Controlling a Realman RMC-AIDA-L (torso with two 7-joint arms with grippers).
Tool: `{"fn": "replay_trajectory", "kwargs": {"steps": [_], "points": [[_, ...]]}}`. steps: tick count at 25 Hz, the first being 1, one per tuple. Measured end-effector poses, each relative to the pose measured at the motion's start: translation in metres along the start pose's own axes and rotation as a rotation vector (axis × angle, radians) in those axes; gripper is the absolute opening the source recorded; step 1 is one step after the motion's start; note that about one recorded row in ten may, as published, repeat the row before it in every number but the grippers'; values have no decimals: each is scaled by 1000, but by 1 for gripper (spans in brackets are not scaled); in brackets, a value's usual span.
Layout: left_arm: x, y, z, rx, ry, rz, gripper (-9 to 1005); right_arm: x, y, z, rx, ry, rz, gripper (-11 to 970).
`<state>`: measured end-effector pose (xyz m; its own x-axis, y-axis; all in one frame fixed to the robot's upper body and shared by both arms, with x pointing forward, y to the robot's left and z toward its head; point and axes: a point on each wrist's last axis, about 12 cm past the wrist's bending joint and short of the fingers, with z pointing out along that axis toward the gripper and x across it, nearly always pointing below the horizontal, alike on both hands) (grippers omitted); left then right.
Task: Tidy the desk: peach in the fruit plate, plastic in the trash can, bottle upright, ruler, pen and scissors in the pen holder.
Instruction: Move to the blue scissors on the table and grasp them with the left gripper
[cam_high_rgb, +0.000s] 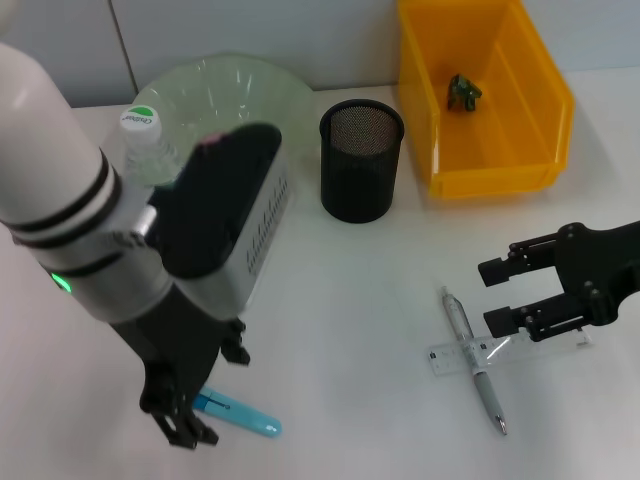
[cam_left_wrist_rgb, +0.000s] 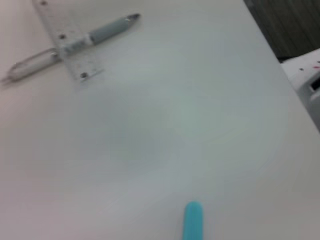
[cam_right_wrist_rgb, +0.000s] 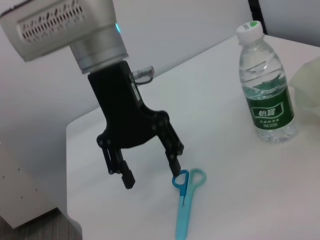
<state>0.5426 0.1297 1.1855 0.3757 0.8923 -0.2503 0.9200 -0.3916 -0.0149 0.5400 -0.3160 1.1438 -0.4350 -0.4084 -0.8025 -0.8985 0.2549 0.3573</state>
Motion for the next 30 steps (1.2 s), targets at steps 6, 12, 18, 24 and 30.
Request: {"fn": "replay_trajectory", "kwargs": {"steps": [6, 12, 18, 24, 30], "points": [[2, 1, 19, -8, 12, 22, 806, 0, -1, 0, 2, -1, -4, 738], [4, 4, 27, -20, 28, 25, 806, 3, 0, 1, 0, -2, 3, 738], [4, 6, 34, -40, 37, 50, 806, 3, 0, 2, -3, 2, 3, 738], [2, 6, 41, -44, 45, 63, 805, 6, 1, 3, -14, 10, 7, 738], [4, 9, 44, -45, 50, 56, 805, 6, 1, 6, -32, 36, 1, 738]]}}
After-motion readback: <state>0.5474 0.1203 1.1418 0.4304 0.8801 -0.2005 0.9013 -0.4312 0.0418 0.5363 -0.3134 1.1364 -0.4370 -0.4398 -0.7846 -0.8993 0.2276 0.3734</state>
